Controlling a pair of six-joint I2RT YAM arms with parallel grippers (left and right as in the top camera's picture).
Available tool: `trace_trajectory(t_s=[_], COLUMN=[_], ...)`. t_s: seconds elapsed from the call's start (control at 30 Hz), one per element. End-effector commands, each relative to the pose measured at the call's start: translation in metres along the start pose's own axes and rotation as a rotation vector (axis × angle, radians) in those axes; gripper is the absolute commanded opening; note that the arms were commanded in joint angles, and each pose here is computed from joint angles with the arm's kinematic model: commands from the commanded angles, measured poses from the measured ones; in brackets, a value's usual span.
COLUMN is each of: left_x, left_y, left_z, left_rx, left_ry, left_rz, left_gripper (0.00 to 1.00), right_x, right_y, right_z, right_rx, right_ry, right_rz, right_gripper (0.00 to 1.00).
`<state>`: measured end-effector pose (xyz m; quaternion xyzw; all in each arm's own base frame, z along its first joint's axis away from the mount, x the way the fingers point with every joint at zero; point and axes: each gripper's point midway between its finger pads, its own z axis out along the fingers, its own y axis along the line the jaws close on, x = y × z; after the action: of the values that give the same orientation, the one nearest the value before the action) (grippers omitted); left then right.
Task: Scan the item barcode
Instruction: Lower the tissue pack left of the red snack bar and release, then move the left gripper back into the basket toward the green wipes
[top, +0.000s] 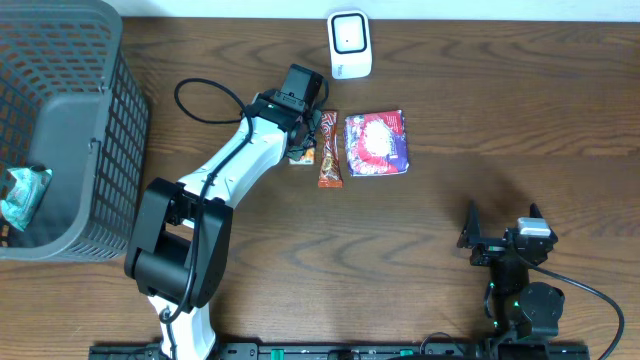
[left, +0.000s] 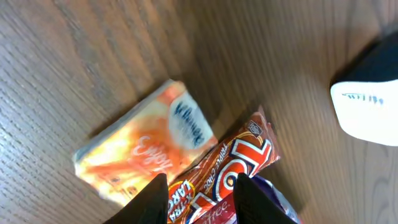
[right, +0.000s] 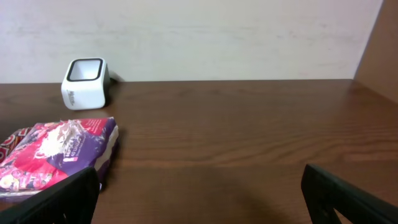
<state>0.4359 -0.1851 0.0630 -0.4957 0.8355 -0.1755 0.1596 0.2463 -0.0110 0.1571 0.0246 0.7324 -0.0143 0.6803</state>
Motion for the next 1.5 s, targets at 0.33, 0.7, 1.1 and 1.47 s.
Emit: trace_trajectory(t_s=[0.33,0.7,1.1,1.47], left_x=[-0.058,-0.148,-0.275,-0.326], left_y=[-0.069,-0.070,0.047,0.148], left_z=[-0.126,-0.312,-0.375,-0.377], left_rx=[0.337,0.593,0.142,-0.148], left_ry=[-0.124,-0.548,-1.012,-1.029], left_rz=[0.095,0.425,0.240,0.051], left_gripper=[0.43,0.72,0.72,0.87], right_x=[0.000,0.000,0.000,0.000], right_y=[0.002,0.002,0.002,0.002], right_z=[0.000,0.000,0.000,0.000], right_rx=[-0.010,-0.010,-0.010,-0.010], right_ry=[-0.001,-0.001,-0.001,-0.001], right_rz=[0.010,0.010,0.010,0.010], right_gripper=[0.99,0.99,0.99,0.99])
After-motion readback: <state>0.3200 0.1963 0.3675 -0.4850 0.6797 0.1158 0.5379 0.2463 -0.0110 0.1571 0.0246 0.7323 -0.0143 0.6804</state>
